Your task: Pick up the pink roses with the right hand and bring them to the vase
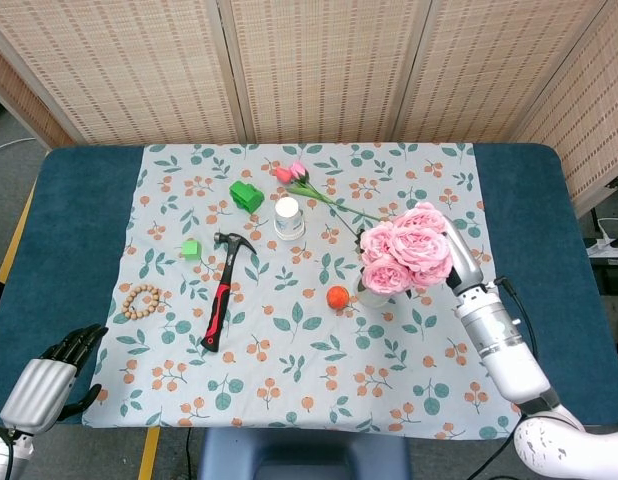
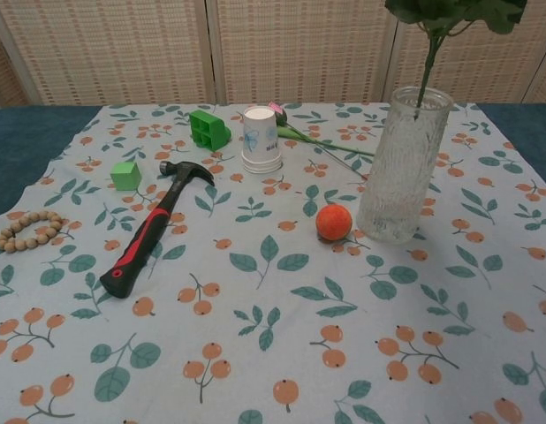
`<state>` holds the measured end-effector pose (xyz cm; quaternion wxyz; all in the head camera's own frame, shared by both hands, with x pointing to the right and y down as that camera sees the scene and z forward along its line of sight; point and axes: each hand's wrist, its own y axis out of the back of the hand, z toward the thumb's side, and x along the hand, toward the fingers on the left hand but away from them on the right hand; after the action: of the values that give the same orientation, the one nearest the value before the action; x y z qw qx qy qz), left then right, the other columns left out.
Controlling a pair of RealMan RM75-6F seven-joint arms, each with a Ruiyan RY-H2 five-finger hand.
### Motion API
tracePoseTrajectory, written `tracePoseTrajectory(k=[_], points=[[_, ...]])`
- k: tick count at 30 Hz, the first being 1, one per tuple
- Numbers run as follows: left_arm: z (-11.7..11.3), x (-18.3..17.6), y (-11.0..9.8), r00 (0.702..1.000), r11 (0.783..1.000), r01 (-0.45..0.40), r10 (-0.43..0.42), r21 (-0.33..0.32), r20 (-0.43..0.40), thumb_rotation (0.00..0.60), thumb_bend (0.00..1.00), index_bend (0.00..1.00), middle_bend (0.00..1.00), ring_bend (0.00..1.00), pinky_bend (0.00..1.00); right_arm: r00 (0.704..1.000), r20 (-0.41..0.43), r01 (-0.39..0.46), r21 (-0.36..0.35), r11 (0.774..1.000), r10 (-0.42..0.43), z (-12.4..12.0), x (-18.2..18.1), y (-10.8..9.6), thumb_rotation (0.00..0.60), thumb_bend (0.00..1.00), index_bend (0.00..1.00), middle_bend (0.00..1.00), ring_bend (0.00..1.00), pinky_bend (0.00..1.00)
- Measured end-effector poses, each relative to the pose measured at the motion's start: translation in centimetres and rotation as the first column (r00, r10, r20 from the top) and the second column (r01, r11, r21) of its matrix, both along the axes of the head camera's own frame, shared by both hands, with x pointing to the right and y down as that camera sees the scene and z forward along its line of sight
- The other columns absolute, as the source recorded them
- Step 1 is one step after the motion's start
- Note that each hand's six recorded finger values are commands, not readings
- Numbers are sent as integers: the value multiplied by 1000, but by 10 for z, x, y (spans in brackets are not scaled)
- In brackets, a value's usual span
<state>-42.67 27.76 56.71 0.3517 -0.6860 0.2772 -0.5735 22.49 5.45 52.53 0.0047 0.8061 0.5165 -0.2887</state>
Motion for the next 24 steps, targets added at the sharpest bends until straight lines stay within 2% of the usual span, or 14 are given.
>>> tracePoseTrajectory(k=[7, 14, 16, 17, 19, 22, 24], points=[[0, 0, 0, 1000, 1000, -3, 3, -1, -1, 600, 332, 68, 86, 124, 355, 999, -38, -37, -30, 999, 36, 24, 17, 3, 600, 342, 890, 950, 827, 1000], [1, 0, 0, 1000, 1000, 0, 0, -1, 3, 600, 332, 68, 97, 124, 355, 998, -41, -60, -98, 993, 56, 52, 32, 7, 600, 342, 718, 950, 824, 1000], [1, 0, 0, 1000, 1000, -2, 2, -2, 3, 600, 333, 68, 97, 124, 355, 998, -49, -51, -114, 992, 46, 58, 35, 9, 600, 342, 640, 950, 817, 1000], [1, 0, 0, 1000, 1000, -2, 2, -2, 3, 600, 333, 68, 97, 124, 355, 998, -57, -44, -117, 992, 38, 60, 36, 10, 600, 334, 555, 950, 809, 997], [1, 0, 0, 1000, 1000, -2, 2, -2, 3, 600, 333, 68, 97, 124, 355, 997, -71, -25, -128, 992, 16, 65, 38, 12, 600, 253, 305, 950, 790, 985], [1, 0, 0, 1000, 1000, -2, 2, -2, 2, 600, 333, 68, 98, 124, 355, 997, -82, 2, -150, 989, -15, 71, 40, 16, 600, 107, 22, 950, 763, 954], [1, 0, 0, 1000, 1000, -3, 3, -1, 2, 600, 333, 68, 98, 124, 355, 995, -90, 18, -157, 987, -33, 72, 42, 16, 600, 64, 0, 950, 752, 940]])
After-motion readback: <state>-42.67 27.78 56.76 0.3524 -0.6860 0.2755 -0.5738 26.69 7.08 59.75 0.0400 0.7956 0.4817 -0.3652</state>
